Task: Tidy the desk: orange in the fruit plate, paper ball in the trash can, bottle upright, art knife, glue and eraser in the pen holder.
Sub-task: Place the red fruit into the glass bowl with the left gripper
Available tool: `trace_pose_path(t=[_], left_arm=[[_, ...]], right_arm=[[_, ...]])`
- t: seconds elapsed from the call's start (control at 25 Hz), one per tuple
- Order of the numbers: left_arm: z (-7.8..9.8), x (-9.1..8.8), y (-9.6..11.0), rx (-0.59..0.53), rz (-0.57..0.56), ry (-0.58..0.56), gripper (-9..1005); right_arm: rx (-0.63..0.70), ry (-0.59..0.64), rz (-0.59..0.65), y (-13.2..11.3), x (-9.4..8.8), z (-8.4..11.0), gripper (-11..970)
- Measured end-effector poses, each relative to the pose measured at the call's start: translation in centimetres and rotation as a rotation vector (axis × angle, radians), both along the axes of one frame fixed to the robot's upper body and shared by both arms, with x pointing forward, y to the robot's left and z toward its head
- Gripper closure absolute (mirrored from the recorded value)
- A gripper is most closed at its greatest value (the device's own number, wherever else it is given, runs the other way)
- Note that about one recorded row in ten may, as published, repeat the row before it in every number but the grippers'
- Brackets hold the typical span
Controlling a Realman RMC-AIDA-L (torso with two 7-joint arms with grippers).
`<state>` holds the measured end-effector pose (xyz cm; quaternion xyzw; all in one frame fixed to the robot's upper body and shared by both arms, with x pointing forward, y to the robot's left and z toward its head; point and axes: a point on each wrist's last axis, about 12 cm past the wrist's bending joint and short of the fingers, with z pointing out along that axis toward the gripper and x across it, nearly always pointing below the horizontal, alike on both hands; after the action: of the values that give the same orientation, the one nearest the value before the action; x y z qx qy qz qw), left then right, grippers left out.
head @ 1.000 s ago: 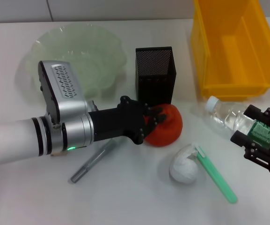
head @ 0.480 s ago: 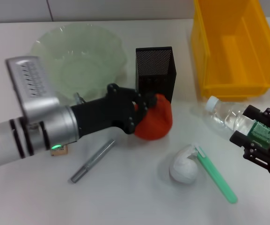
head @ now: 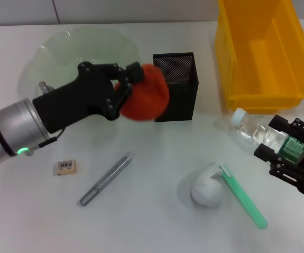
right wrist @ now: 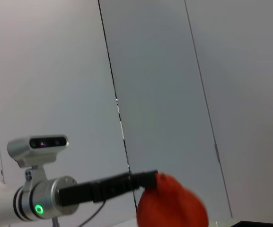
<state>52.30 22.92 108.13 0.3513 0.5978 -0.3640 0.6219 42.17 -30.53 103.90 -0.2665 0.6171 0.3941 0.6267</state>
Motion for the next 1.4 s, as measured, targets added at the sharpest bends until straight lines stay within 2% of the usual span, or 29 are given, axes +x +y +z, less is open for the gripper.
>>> trace_pose_path(t=[0.24, 0.36, 0.4, 0.52, 0.64, 0.68, 0.72, 0.8, 1.2, 1.4], left_arm=[[0.9, 0.8, 1.6, -0.043, 0.081, -0.030, 951], [1.3, 1.8, 2.3, -0.036, 0.143, -0.049, 952], [1.6, 2.7, 2.6, -0.031, 0.181, -0.055, 952], [1.8, 3.4, 2.9, -0.022, 0.225, -0.052, 952], [1.8, 3.4, 2.9, -0.022, 0.225, -0.052, 953], [1.7, 3.8, 3.1, -0.010, 0.254, -0.043, 953], [1.0, 5.5, 3.2, 0.045, 0.350, 0.014, 953], [0.3, 6.1, 2.9, 0.080, 0.373, 0.042, 953], [-0.9, 6.2, 2.9, 0.157, 0.402, 0.042, 953], [-1.4, 6.1, 3.4, 0.172, 0.433, 0.060, 892]], right_arm=[[-0.004, -0.002, 0.003, 0.1, 0.3, 0.1, 235], [-0.005, -0.005, 0.008, 0.2, 0.5, 0.1, 234], [-0.006, -0.009, 0.011, 0.2, 0.6, 0.2, 234], [-0.006, -0.012, 0.015, 0.3, 0.8, 0.3, 234], [-0.005, -0.016, 0.018, 0.4, 0.9, 0.3, 234], [-0.005, -0.016, 0.019, 0.4, 0.9, 0.3, 234], [-0.005, -0.017, 0.020, 0.4, 1.0, 0.3, 234], [-0.004, -0.017, 0.022, 0.5, 1.0, 0.3, 234], [-0.002, -0.015, 0.023, 0.5, 0.9, 0.3, 234], [-0.001, -0.015, 0.024, 0.6, 0.9, 0.3, 234]])
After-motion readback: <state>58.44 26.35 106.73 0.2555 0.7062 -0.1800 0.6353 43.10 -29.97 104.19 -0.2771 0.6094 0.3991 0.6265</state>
